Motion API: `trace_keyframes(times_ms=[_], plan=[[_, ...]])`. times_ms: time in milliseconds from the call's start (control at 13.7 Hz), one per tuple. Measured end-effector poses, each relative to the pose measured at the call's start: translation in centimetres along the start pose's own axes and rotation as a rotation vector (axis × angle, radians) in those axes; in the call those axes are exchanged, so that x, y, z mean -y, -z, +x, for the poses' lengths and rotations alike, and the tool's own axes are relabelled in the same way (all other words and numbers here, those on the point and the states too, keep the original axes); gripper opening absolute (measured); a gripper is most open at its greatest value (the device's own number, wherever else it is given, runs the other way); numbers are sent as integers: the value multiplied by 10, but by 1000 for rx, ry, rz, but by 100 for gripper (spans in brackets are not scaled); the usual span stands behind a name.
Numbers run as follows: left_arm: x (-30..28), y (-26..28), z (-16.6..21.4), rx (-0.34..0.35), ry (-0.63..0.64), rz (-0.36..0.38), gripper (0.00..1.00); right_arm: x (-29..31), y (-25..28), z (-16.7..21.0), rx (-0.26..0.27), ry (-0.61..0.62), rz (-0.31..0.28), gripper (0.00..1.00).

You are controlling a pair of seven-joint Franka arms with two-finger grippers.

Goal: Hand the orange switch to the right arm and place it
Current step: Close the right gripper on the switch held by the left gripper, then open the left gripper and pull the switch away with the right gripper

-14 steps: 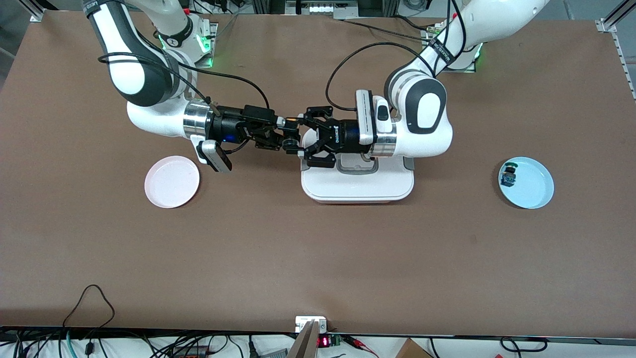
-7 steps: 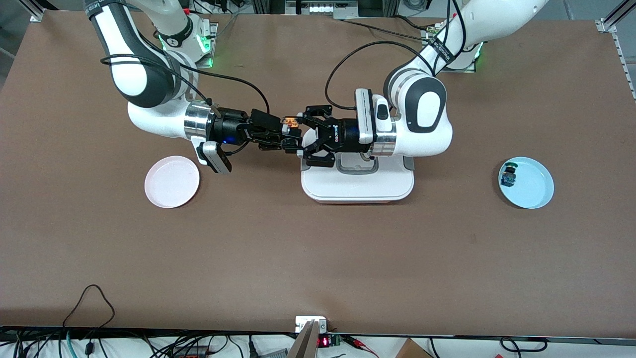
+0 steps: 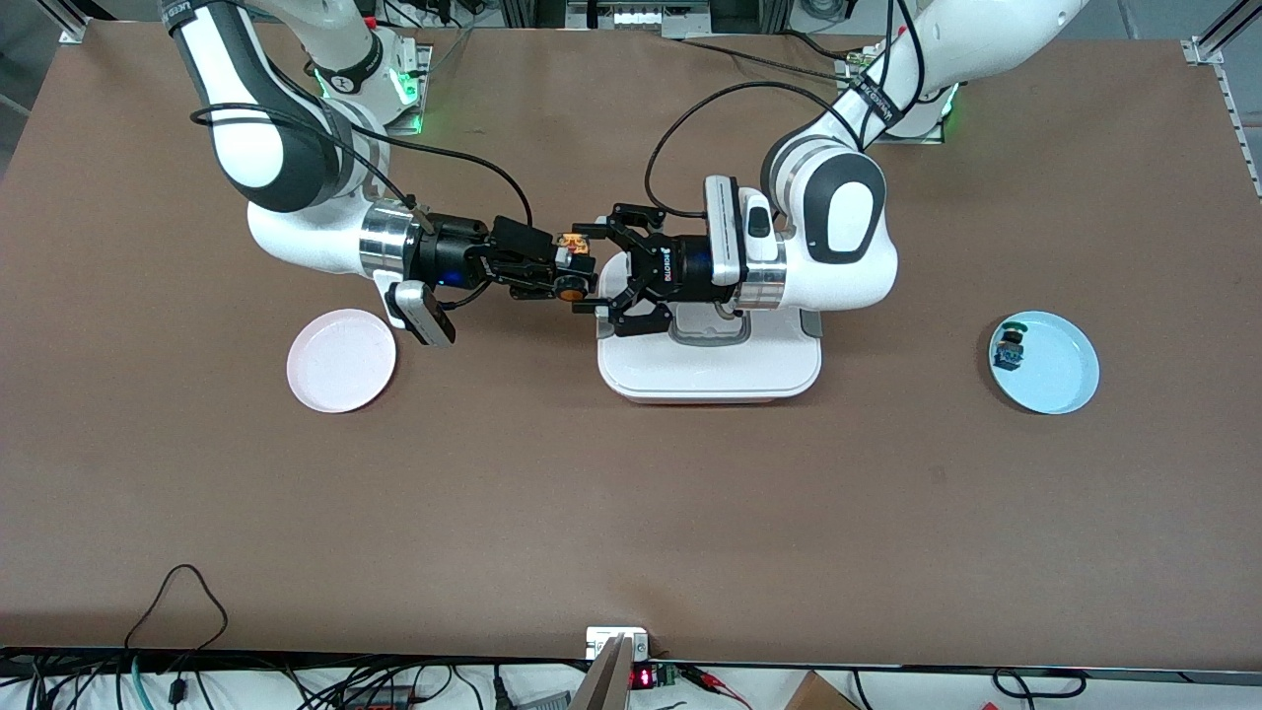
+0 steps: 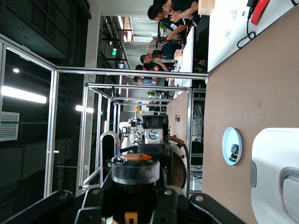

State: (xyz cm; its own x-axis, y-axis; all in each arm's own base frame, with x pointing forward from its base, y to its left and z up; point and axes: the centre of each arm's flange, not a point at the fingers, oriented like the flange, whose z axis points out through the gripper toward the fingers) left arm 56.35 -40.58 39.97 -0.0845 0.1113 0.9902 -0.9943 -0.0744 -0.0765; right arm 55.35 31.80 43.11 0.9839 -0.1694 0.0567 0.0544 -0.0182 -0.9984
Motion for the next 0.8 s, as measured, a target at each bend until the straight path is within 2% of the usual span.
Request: trace_keyframes(times_ms=[219, 364, 510, 583, 802], plan=[[3, 2, 4, -2, 26, 6, 100, 1, 6, 6, -6, 6, -1, 34], [4, 2, 18, -5, 83, 5, 100, 3, 22, 16, 24, 30, -15, 34], [2, 0, 33, 6, 124, -9, 100, 6, 50, 32, 84, 52, -32, 34], [2, 1, 38, 25, 141, -24, 100, 10, 69, 43, 123, 76, -58, 34], [10, 15, 50, 123, 187, -66, 100, 37, 134, 75, 239, 134, -175, 34]])
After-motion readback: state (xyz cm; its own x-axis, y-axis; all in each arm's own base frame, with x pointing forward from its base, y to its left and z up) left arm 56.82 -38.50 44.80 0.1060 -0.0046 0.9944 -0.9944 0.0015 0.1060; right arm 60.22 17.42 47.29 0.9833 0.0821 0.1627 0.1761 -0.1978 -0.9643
